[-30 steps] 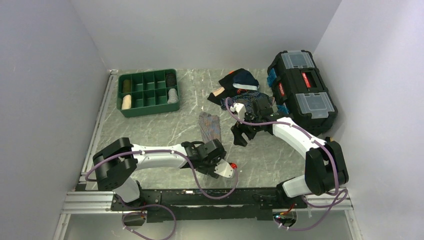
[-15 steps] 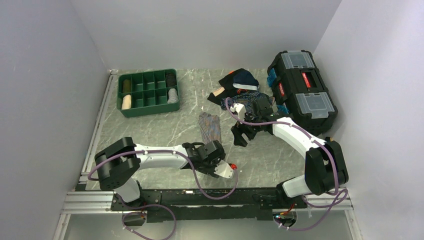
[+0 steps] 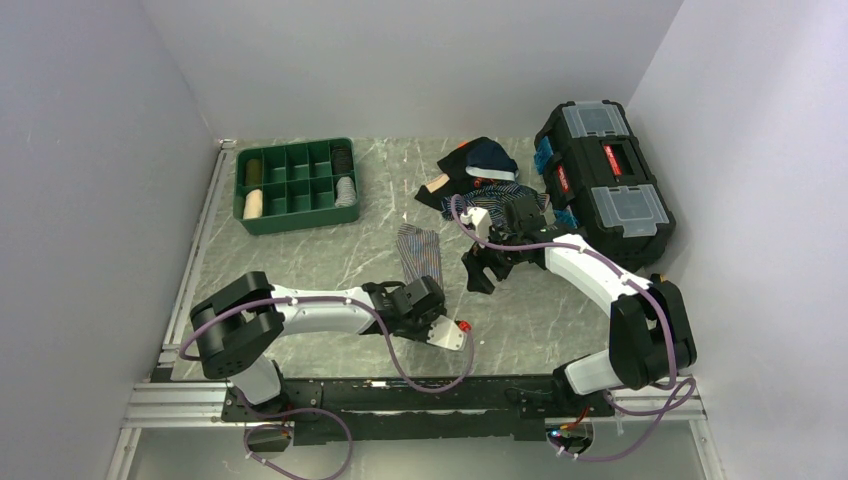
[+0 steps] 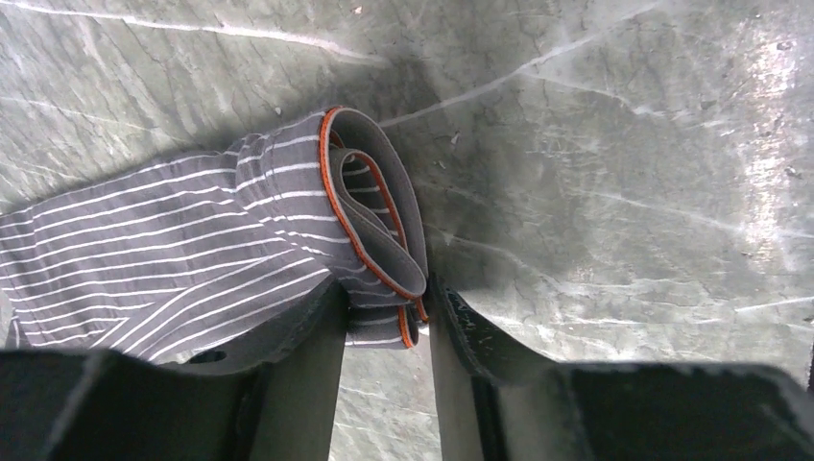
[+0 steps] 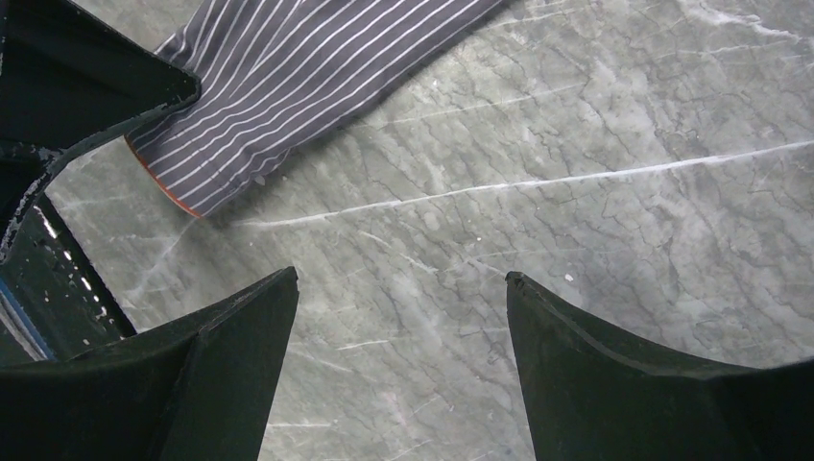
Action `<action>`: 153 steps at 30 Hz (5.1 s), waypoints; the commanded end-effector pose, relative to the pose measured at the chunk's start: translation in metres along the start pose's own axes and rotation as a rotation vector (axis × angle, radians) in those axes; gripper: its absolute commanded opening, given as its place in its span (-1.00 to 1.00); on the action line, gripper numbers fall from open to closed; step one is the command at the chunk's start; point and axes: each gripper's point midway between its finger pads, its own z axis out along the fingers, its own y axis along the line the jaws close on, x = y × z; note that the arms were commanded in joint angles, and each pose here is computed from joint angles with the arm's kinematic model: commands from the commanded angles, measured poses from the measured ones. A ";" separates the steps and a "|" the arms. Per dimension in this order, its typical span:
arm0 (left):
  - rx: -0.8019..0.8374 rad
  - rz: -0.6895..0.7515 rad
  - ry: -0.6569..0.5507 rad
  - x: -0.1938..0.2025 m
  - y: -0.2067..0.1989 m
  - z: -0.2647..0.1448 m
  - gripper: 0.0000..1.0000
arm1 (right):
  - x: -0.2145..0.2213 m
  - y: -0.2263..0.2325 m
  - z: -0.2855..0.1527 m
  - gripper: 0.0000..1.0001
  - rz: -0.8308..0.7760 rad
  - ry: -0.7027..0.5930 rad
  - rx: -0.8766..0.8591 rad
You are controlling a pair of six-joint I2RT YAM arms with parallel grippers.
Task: Roll the underwear
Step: Roll the underwear to the center of the board.
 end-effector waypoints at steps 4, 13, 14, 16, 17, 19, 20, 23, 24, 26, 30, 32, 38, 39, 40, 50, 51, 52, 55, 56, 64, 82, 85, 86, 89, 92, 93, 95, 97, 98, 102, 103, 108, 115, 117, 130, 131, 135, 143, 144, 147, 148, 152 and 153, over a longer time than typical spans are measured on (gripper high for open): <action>0.086 -0.056 -0.052 0.000 -0.017 0.007 -0.44 | -0.012 -0.001 -0.003 0.64 -0.013 -0.025 -0.015; 0.288 -0.240 -0.170 -0.013 -0.015 -0.010 -0.91 | -0.014 0.009 -0.009 0.64 -0.015 -0.038 -0.047; 0.311 -0.267 -0.183 -0.014 -0.014 -0.012 -0.96 | -0.016 0.009 -0.011 0.64 -0.017 -0.045 -0.047; 0.347 -0.322 -0.209 -0.013 -0.009 -0.015 -1.00 | -0.021 0.010 -0.014 0.65 -0.024 -0.061 -0.040; 0.367 -0.353 -0.223 -0.012 -0.008 -0.017 -1.00 | -0.024 0.010 -0.016 0.65 -0.029 -0.069 -0.038; 0.407 -0.419 -0.248 -0.010 -0.004 -0.019 -1.00 | -0.029 0.010 -0.020 0.65 -0.031 -0.089 -0.028; 0.436 -0.457 -0.265 -0.009 -0.003 -0.020 -1.00 | -0.031 0.010 -0.022 0.65 -0.033 -0.099 -0.023; 0.533 -0.583 -0.318 -0.006 0.005 -0.023 -1.00 | -0.037 0.012 -0.028 0.65 -0.037 -0.134 -0.008; 0.572 -0.620 -0.327 -0.006 0.008 -0.025 -1.00 | -0.040 0.012 -0.030 0.65 -0.044 -0.148 -0.002; 0.639 -0.682 -0.342 -0.004 0.011 -0.024 -1.00 | -0.043 0.013 -0.034 0.66 -0.060 -0.171 0.009; 0.785 -0.839 -0.394 -0.003 0.019 -0.019 -1.00 | -0.045 0.015 -0.041 0.67 -0.095 -0.197 0.025; 0.851 -0.912 -0.422 -0.002 0.025 -0.018 -1.00 | -0.044 0.020 -0.042 0.67 -0.113 -0.201 0.007; 0.976 -1.094 -0.437 0.008 0.041 -0.007 -1.00 | -0.034 0.033 -0.034 0.65 -0.170 -0.157 -0.051; 0.994 -1.121 -0.437 0.009 0.043 -0.004 -1.00 | -0.032 0.035 -0.031 0.65 -0.182 -0.146 -0.048; 1.015 -1.148 -0.433 0.010 0.045 -0.002 -1.00 | -0.030 0.037 -0.027 0.64 -0.200 -0.132 -0.045; 1.085 -1.282 -0.336 0.017 0.047 0.017 -1.00 | -0.014 0.068 0.021 0.61 -0.459 0.024 -0.003; 1.086 -1.290 -0.330 0.017 0.047 0.017 -1.00 | -0.014 0.069 0.026 0.60 -0.487 0.040 0.005; 1.088 -1.296 -0.326 0.017 0.047 0.018 -1.00 | -0.014 0.069 0.030 0.59 -0.512 0.051 0.014; 1.087 -1.309 -0.309 0.018 0.047 0.019 -1.00 | -0.016 0.072 0.042 0.54 -0.591 0.082 0.042; 1.085 -1.313 -0.306 0.018 0.047 0.020 -1.00 | -0.016 0.072 0.046 0.52 -0.612 0.092 0.053; 1.090 -1.327 -0.291 0.020 0.047 0.022 -1.00 | -0.022 0.071 0.070 0.40 -0.749 0.127 0.121; 1.086 -1.313 -0.278 0.022 0.044 0.020 -1.00 | 0.007 0.053 0.111 -0.03 -0.787 0.246 0.111; 1.078 -1.309 -0.271 0.022 0.043 0.019 -1.00 | 0.019 0.053 0.111 -0.18 -0.759 0.280 0.070; 1.072 -1.306 -0.269 0.022 0.044 0.019 -1.00 | 0.023 0.055 0.110 -0.23 -0.752 0.289 0.054; 1.049 -1.296 -0.258 0.024 0.045 0.019 -1.00 | 0.034 0.059 0.107 -0.37 -0.717 0.319 -0.002; 1.025 -1.287 -0.251 0.025 0.047 0.018 -0.90 | 0.046 0.065 0.104 -0.50 -0.672 0.346 -0.066; 1.020 -1.287 -0.249 0.026 0.047 0.018 -0.84 | 0.052 0.068 0.102 -0.55 -0.654 0.358 -0.093; 1.005 -1.290 -0.245 0.028 0.050 0.017 -0.70 | 0.059 0.072 0.100 -0.65 -0.629 0.378 -0.131; 0.989 -1.299 -0.247 0.032 0.053 0.016 -0.55 | 0.063 0.075 0.097 -0.76 -0.604 0.389 -0.165; 0.981 -1.303 -0.252 0.033 0.056 0.014 -0.49 | 0.063 0.077 0.096 -0.83 -0.593 0.387 -0.180; 0.942 -1.315 -0.281 0.040 0.066 0.007 -0.27 | 0.062 0.082 0.089 -0.98 -0.540 0.380 -0.235; 0.932 -1.315 -0.290 0.041 0.068 0.005 -0.22 | 0.060 0.083 0.088 -1.00 -0.524 0.373 -0.249; 0.876 -1.308 -0.330 0.046 0.076 -0.007 0.17 | 0.055 0.087 0.081 -1.00 -0.471 0.358 -0.294; 0.807 -1.306 -0.353 0.055 0.083 -0.021 0.26 | 0.049 0.091 0.077 -1.00 -0.423 0.353 -0.340; 0.788 -1.313 -0.364 0.060 0.085 -0.028 0.25 | 0.044 0.089 0.076 -1.00 -0.402 0.351 -0.355; 0.456 -1.338 -0.397 0.106 0.071 -0.088 0.18 | 0.021 0.077 0.076 -1.00 -0.181 0.401 -0.594; 0.413 -1.329 -0.390 0.110 0.070 -0.091 0.18 | 0.019 0.079 0.077 -1.00 -0.162 0.402 -0.623; 0.178 -1.255 -0.313 0.132 0.068 -0.101 0.19 | 0.016 0.077 0.081 -1.00 -0.103 0.449 -0.694; -0.155 -0.845 -0.303 0.099 0.080 -0.129 0.24 | 0.015 0.073 0.099 -0.94 -0.011 0.495 -0.786; -0.182 -0.782 -0.290 0.090 0.081 -0.129 0.25 | 0.016 0.073 0.101 -0.94 -0.005 0.504 -0.788; -0.208 -0.623 -0.286 0.056 0.083 -0.122 0.27 | 0.018 0.070 0.106 -0.95 0.010 0.518 -0.779; -0.202 -0.585 -0.280 0.046 0.083 -0.118 0.27 | 0.020 0.069 0.106 -0.95 0.013 0.522 -0.777; -0.184 -0.458 -0.244 0.018 0.085 -0.095 0.25 | 0.022 0.069 0.106 -0.95 0.012 0.529 -0.777; -0.177 -0.423 -0.242 0.010 0.084 -0.088 0.25 | 0.022 0.069 0.106 -0.95 0.011 0.528 -0.778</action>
